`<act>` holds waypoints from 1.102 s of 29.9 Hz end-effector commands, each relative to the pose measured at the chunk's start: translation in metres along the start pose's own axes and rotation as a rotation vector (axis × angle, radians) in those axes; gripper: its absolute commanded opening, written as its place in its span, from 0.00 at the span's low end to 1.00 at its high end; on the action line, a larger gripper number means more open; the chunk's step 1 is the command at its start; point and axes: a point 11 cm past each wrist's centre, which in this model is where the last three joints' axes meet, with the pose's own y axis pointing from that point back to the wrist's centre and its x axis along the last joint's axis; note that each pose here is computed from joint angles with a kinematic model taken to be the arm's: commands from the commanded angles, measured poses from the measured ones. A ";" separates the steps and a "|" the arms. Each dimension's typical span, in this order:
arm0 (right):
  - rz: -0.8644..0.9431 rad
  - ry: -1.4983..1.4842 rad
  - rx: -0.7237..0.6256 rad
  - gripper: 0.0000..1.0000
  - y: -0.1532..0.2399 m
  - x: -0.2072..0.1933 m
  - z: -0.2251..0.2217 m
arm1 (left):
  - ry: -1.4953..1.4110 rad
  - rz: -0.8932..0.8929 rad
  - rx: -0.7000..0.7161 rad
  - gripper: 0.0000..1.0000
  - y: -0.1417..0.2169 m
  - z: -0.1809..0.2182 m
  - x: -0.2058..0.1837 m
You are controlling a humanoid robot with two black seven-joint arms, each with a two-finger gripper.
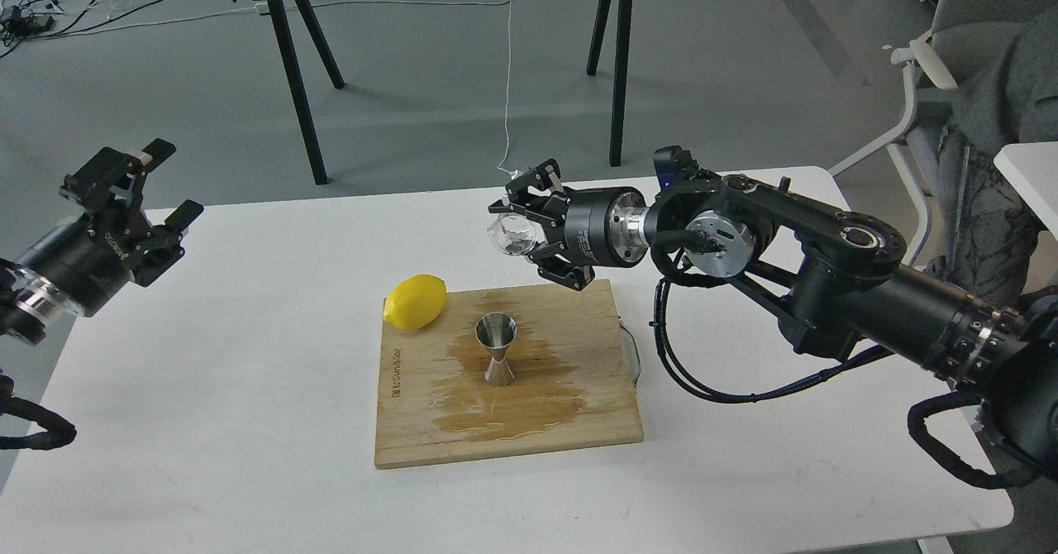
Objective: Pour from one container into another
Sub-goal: 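Lift the glass cup and carry it above the jigger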
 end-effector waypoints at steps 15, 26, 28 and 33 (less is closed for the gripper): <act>-0.068 0.264 -0.036 0.32 0.005 -0.007 -0.004 | 0.001 0.000 -0.001 0.99 0.000 0.000 0.000; -0.116 0.404 -0.072 0.32 0.001 -0.017 -0.002 | 0.001 0.000 -0.001 0.99 0.000 0.000 0.000; -0.109 0.452 -0.083 0.32 0.001 -0.016 0.001 | 0.001 0.000 -0.001 0.99 0.000 0.000 0.000; -0.107 0.512 -0.091 0.32 -0.002 -0.019 0.001 | 0.002 0.001 0.000 0.99 0.001 0.000 0.000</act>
